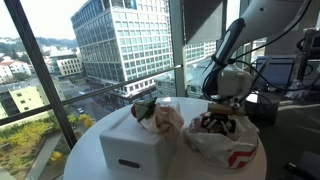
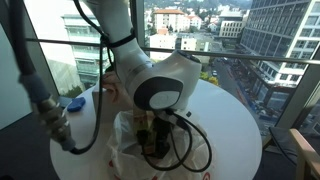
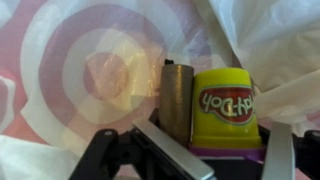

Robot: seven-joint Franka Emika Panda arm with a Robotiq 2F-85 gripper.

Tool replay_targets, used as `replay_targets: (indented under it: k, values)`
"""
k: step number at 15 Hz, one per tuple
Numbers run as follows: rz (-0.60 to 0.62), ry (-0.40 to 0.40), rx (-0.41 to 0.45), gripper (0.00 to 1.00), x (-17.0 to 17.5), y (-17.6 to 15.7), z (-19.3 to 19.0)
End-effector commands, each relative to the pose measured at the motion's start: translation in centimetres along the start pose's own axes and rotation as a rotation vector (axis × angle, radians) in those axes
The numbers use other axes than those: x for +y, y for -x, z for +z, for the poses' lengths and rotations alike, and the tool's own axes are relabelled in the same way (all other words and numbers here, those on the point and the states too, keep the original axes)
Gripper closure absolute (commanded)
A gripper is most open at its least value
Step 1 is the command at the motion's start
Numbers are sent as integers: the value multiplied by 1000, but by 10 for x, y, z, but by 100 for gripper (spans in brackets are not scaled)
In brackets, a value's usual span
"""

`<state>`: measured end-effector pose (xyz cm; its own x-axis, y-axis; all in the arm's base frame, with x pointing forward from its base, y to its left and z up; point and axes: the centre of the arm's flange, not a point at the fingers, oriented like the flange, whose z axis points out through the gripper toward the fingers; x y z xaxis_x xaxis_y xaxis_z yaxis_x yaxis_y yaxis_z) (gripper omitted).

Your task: Remove the objects from the plastic bag and put them on the white basket

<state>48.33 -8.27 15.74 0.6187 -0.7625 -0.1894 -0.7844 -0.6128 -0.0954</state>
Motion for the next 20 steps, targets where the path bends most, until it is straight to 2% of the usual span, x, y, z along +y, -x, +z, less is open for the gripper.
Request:
replay_targets:
  k: [1, 5, 8, 12, 18, 20]
  values:
    - [62, -23, -75, 57, 7, 17, -77]
    - [144, -36, -199, 57, 2, 30, -141]
    - [127, -49, -267, 57, -15, 50, -180]
    - [104, -59, -168, 57, -74, 70, -212]
    - [8, -20, -15, 57, -214, 121, -222]
    - [-35, 2, 67, 57, -258, 135, -218]
